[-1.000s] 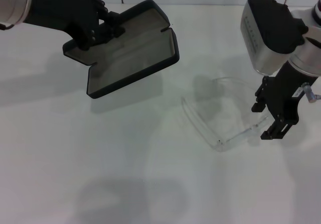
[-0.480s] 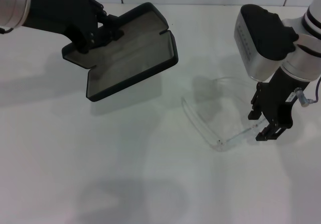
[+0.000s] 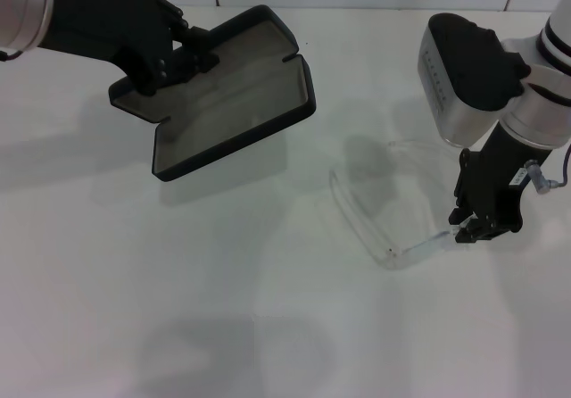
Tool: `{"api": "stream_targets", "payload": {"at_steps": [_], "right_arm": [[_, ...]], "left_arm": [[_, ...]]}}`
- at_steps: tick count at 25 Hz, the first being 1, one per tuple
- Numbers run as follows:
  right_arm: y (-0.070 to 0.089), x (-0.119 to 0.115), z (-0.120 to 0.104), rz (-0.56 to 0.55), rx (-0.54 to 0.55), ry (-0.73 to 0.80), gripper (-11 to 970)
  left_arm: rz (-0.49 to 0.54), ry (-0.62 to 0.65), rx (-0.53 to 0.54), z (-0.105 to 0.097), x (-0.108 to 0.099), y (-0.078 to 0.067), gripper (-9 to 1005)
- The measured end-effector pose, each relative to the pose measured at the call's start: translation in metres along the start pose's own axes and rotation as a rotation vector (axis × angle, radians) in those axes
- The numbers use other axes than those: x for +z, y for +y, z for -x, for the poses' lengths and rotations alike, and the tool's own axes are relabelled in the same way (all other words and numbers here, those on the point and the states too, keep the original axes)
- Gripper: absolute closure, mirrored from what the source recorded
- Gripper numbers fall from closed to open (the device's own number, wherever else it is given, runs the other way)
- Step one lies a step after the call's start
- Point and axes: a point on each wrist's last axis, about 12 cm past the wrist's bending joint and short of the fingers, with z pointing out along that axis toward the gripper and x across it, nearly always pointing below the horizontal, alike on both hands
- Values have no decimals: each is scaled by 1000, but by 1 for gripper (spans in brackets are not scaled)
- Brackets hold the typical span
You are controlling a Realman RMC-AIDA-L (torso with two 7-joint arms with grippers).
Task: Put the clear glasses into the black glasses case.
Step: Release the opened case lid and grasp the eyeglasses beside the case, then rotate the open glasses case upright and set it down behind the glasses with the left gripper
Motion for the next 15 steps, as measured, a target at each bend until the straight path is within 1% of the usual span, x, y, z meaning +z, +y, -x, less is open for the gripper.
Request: {"api": "stream_targets", "payload": {"at_steps": [3,6,12,15], "right_arm": [[-1,0,0,-8,1,-1,664],[-2,0,0,-16,2,-3,798],[-2,2,-1,-6,6,1,886],[0,-1,0,-9,5,-1,903]], "left_arm": [[0,0,0,0,0,0,753],[-2,0,-2,0,0,0,752],[-2,1,-6,-2,0,-1,749],[-1,5,-13,-4,-1,-2,747]]}}
